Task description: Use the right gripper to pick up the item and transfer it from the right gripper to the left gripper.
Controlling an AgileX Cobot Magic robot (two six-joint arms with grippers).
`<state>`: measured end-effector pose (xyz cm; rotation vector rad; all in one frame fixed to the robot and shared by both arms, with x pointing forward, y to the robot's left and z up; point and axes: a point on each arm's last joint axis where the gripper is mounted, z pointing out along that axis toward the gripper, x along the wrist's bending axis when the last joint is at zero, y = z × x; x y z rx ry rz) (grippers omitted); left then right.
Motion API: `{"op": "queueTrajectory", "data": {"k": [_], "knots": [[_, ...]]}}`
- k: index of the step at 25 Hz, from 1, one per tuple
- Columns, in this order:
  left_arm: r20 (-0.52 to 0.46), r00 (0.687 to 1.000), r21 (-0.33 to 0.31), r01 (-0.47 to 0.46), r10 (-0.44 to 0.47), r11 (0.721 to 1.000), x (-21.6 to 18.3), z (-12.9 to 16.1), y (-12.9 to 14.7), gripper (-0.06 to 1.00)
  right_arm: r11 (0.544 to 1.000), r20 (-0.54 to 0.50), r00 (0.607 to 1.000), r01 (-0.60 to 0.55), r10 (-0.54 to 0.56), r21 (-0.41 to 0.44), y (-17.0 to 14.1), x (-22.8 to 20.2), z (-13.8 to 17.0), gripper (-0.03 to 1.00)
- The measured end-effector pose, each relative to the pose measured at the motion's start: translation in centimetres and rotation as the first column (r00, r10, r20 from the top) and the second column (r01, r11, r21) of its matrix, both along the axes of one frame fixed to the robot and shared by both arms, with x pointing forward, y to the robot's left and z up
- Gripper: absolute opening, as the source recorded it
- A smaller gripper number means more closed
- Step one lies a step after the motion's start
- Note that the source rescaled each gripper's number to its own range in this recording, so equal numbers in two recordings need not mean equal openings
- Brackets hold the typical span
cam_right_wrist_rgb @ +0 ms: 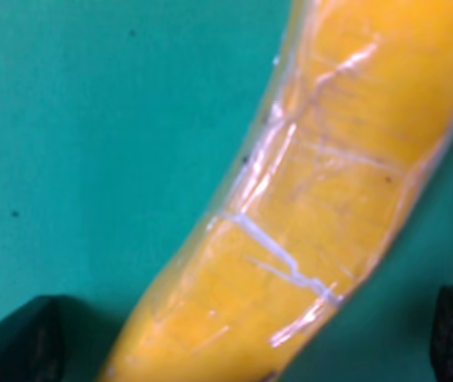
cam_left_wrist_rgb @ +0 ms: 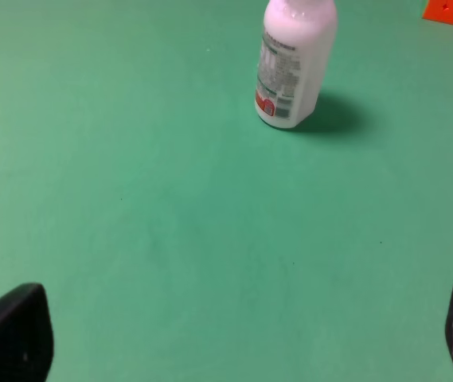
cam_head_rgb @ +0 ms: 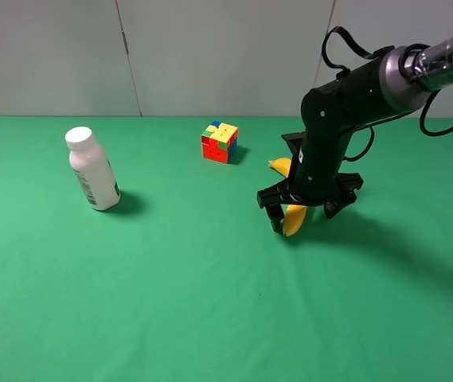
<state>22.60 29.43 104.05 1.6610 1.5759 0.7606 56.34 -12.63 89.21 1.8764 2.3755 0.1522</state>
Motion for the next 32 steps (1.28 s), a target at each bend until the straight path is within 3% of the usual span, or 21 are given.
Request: {"op": "queueTrajectory", "data": {"k": [11, 16, 23, 24, 32], "knots": [[0.000, 1.000, 0.000, 0.000, 0.000, 1.000, 0.00, 0.00, 0.00, 0.98, 1.000, 0.009, 1.000, -0.001, 0.001, 0.006, 0.05, 0.08, 0.02, 0.99], [0.000, 1.000, 0.000, 0.000, 0.000, 1.000, 0.00, 0.00, 0.00, 0.98, 1.000, 0.011, 1.000, -0.001, 0.001, 0.008, 0.08, 0.11, -0.02, 0.68], [0.000, 1.000, 0.000, 0.000, 0.000, 1.000, 0.00, 0.00, 0.00, 0.98, 1.000, 0.011, 1.000, -0.001, 0.001, 0.008, 0.08, 0.11, -0.02, 0.04], [0.000, 1.000, 0.000, 0.000, 0.000, 1.000, 0.00, 0.00, 0.00, 0.98, 1.000, 0.011, 1.000, -0.001, 0.001, 0.008, 0.08, 0.11, -0.02, 0.00], [0.000, 1.000, 0.000, 0.000, 0.000, 1.000, 0.00, 0.00, 0.00, 0.98, 1.000, 0.011, 1.000, -0.001, 0.001, 0.008, 0.08, 0.11, -0.02, 0.00]]}}
